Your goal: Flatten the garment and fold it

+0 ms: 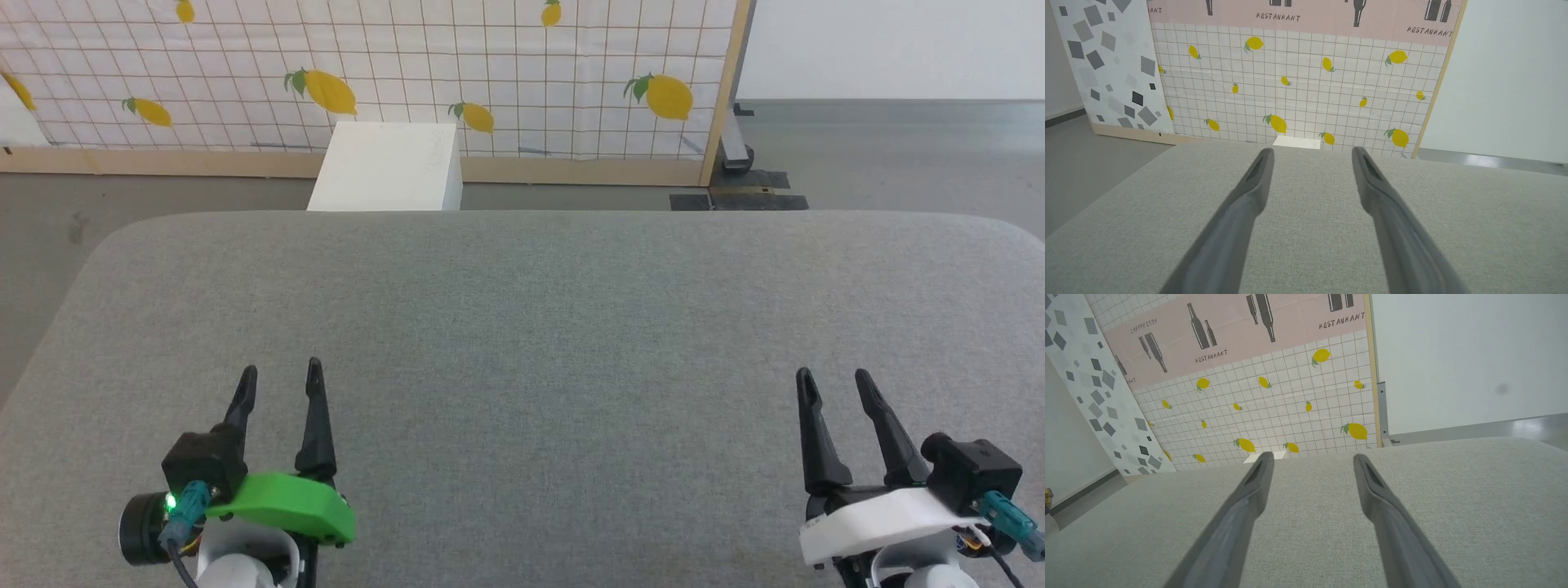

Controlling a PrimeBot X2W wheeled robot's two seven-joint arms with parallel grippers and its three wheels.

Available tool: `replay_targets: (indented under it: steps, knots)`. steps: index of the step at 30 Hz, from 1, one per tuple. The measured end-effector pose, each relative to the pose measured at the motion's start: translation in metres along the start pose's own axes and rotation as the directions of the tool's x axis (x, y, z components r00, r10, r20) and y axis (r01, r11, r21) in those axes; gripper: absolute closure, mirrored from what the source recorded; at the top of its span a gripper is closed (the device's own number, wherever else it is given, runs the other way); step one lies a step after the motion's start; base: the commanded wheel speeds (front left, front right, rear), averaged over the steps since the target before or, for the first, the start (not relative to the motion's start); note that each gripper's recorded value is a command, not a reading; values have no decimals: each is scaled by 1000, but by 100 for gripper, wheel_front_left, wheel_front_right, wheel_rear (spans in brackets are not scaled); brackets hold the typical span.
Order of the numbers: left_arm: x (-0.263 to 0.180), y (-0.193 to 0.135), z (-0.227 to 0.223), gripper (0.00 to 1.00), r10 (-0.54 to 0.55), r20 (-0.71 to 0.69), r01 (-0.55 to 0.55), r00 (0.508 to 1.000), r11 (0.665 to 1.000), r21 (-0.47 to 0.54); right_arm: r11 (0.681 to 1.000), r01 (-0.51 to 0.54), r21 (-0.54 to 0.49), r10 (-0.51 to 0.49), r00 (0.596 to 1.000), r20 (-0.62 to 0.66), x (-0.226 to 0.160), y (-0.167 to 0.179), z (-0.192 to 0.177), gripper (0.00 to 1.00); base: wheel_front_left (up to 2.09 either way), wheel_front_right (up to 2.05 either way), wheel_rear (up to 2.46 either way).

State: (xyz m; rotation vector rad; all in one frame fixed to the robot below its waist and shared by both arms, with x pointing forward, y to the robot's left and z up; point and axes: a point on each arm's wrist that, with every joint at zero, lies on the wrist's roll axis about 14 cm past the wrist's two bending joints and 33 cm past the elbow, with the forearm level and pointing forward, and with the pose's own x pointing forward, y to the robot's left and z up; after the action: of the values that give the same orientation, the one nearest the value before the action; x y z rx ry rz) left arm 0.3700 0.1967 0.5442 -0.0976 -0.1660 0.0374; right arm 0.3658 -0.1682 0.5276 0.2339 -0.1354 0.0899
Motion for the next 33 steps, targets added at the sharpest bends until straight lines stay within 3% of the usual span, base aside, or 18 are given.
replay_targets:
  steps: [17,18,33]
  knots:
    - [-8,0,-15,0,-6,-39,4,999,999,-51,1000,4,19,-3,1000,-12,-3,0,-6,0,0,0,0]
    - [-8,0,-15,100,-5,-41,3,999,999,-50,1000,4,19,-4,1000,-13,-3,0,-6,100,0,0,0]
    - [-6,-2,-15,100,-7,-52,5,999,999,-48,1000,-1,3,1,1000,-27,-3,1,-7,100,0,0,0]
